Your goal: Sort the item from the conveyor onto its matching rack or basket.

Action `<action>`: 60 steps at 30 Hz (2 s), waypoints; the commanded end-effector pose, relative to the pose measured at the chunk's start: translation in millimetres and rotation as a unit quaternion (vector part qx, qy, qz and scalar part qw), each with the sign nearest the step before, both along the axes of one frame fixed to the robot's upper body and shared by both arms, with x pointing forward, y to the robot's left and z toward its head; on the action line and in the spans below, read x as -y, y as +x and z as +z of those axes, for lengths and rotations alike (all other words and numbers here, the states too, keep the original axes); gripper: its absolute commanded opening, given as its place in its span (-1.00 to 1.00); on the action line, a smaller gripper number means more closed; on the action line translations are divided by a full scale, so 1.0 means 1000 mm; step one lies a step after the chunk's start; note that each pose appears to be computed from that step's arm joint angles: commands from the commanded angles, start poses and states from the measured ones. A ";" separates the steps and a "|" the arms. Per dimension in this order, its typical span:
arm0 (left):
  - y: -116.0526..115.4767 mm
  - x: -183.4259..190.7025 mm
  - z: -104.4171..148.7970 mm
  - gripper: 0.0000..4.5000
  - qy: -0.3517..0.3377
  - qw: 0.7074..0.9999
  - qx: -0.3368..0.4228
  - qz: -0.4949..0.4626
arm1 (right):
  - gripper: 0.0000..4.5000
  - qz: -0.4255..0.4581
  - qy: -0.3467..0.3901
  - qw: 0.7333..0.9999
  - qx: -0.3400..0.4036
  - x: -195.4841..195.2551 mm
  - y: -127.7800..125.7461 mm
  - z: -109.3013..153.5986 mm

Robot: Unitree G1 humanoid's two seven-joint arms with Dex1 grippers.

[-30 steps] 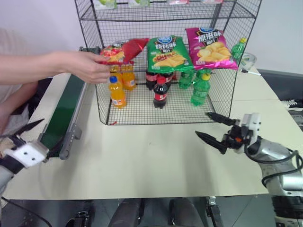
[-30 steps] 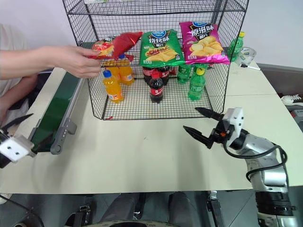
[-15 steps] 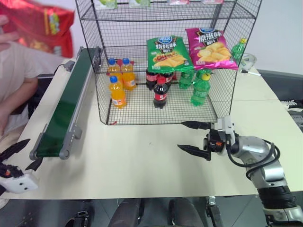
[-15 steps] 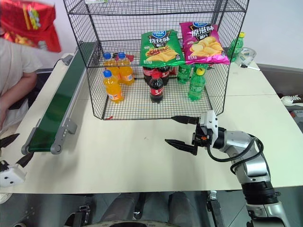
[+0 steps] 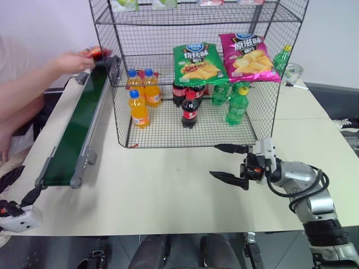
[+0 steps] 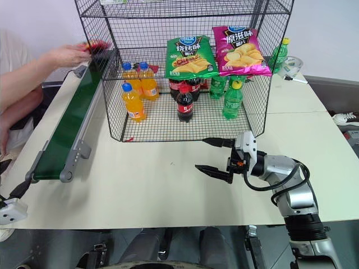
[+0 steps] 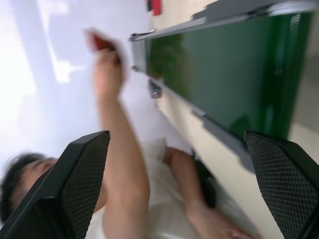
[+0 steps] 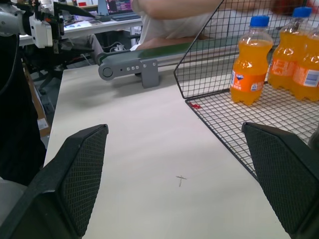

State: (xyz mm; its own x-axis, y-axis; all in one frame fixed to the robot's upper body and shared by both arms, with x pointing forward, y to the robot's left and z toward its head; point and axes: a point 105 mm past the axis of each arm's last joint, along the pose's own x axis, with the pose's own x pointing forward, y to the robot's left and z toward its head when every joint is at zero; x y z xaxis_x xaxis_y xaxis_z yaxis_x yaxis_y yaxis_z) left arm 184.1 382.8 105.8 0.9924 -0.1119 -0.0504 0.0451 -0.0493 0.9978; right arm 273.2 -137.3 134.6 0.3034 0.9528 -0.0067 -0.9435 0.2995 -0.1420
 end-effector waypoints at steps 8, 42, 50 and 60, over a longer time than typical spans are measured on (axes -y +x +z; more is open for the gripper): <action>-0.001 0.006 -0.012 0.99 -0.010 0.999 0.029 0.011 | 1.00 0.012 0.008 1.000 0.019 -0.003 -0.002 0.009; 0.003 0.020 -0.027 0.99 -0.051 0.997 0.050 0.022 | 1.00 0.005 0.006 1.000 0.027 -0.006 0.003 0.008; 0.003 0.020 -0.029 0.99 -0.066 0.996 0.044 0.027 | 1.00 0.006 0.006 1.000 0.029 -0.007 0.004 0.009; 0.001 0.018 -0.030 0.99 -0.064 0.997 0.041 0.033 | 1.00 0.005 0.005 1.000 0.029 -0.007 0.004 0.010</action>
